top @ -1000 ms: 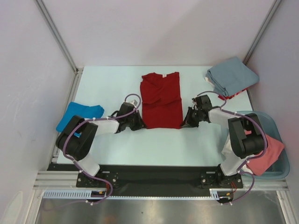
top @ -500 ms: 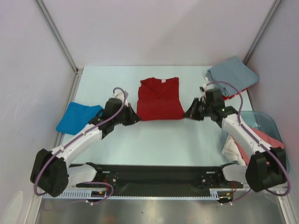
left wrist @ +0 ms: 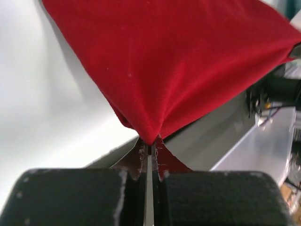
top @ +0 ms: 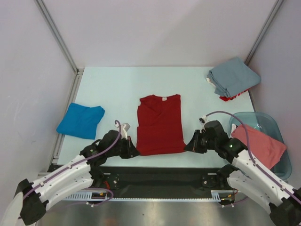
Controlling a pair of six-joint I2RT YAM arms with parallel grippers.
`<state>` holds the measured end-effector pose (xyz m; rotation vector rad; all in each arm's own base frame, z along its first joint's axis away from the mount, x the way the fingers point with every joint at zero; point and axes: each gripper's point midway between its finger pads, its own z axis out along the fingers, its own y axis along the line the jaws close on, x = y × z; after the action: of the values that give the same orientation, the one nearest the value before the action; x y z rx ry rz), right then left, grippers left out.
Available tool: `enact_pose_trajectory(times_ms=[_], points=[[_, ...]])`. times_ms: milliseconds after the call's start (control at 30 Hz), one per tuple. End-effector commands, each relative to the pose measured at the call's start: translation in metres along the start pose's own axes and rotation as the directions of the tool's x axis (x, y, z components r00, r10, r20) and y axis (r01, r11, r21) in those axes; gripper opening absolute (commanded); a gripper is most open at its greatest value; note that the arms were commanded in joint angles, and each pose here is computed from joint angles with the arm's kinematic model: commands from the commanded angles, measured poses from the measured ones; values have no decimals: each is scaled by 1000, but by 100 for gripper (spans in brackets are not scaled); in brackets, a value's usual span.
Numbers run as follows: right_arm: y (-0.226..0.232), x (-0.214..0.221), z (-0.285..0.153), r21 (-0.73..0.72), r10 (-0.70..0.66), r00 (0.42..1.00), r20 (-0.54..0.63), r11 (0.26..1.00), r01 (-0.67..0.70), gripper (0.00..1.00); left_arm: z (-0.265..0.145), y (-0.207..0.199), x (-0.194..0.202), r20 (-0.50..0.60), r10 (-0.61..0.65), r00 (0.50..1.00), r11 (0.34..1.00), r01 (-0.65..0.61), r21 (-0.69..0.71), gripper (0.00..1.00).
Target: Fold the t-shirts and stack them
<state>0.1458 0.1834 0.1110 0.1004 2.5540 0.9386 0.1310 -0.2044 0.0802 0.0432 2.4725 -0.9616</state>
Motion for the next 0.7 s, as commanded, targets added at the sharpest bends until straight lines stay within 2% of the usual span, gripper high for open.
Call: enact_pose_trajectory(times_ms=[0, 133, 233, 433, 533, 667], points=[[-11, 9, -12, 73, 48, 998, 45, 996, -51, 0, -5, 9, 23, -56, -45, 997, 998, 42, -56, 0], [-1, 8, -23, 49, 36, 996, 76, 998, -39, 0, -14, -1, 17, -33, -39, 999, 999, 38, -27, 1], [6, -10, -28, 66, -2, 992, 126, 998, -6, 0, -25, -23, -5, 13, -10, 1000, 1000, 10, 2, 0], [24, -65, -33, 151, -74, 977, 199, 988, 44, 0, -30, -39, -45, 47, 24, 999, 1000, -23, -15, 1], [30, -93, -31, 135, -73, 970, 232, 990, 43, 0, -34, -47, -77, 97, 22, 995, 1000, -22, 2, 0], [34, -123, -23, 104, -59, 973, 224, 994, 36, 0, -26, -47, -102, 86, 18, 996, 1000, -17, -4, 0]])
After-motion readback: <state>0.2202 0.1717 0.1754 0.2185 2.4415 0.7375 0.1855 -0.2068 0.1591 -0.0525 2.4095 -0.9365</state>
